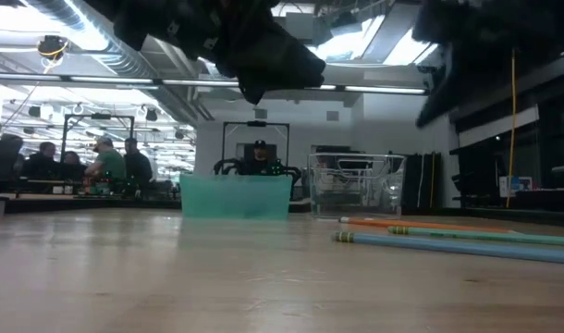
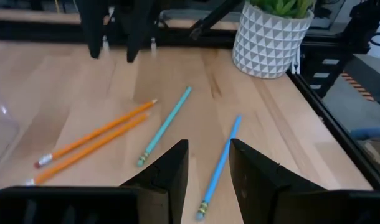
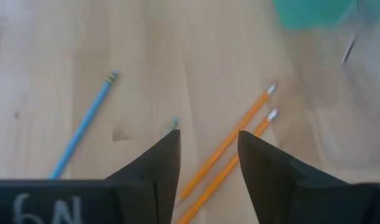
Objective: Sort pens & pencils
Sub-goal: Put the blue pencil into the transparent bin
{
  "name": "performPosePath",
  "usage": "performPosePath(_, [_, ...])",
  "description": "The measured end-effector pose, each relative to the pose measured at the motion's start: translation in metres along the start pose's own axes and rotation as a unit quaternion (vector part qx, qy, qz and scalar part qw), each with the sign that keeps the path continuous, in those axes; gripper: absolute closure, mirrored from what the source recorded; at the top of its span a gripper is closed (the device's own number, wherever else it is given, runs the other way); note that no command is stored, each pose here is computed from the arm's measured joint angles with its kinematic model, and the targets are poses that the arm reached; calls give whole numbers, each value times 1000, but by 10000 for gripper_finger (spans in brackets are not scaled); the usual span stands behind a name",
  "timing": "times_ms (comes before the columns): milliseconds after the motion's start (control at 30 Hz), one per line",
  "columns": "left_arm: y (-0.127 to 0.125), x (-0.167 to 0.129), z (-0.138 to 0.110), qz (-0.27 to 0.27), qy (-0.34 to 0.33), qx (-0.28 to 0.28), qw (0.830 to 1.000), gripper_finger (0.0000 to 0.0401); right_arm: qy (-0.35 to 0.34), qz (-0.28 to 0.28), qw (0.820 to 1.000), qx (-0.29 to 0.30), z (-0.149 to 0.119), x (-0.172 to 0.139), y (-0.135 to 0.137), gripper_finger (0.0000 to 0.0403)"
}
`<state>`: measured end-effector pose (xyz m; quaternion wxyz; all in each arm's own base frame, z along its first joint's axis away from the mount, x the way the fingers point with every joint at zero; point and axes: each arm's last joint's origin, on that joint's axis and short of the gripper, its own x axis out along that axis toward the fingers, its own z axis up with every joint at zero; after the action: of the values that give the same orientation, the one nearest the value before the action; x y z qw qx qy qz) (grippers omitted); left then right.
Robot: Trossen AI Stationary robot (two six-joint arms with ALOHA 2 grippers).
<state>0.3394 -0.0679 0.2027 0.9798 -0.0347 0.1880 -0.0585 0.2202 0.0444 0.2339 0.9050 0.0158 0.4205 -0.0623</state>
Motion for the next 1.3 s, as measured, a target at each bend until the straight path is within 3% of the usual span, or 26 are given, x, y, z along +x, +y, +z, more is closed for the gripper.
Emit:
performPosePath(200, [-1,0,4,-1,-20,6,1000,291,-18,4,998,-56,23,-27,-1,241])
performPosePath(400, [2,0,5,37,-33,-55,997,291,-34,4,996,-88,34,-47,-3,241])
performPosePath(567, [14,0,6,48,-36,-114,992,291,-52,-35,994,-85,35,-57,-8,241])
performPosePath(800, [33,1,11,-37,-11,-124,992,291,-54,-83,995,-14,28,-68,-16,241])
performPosePath(967, [35,2,26,-48,5,-94,994,288,-61,-88,994,-2,27,-74,-18,241])
performPosePath(1200, [39,3,52,64,-36,-59,996,238,-54,-92,994,-5,25,-75,-19,241])
performPosePath(1300, [39,3,63,51,-49,-32,997,219,-51,-93,994,3,24,-75,-19,241])
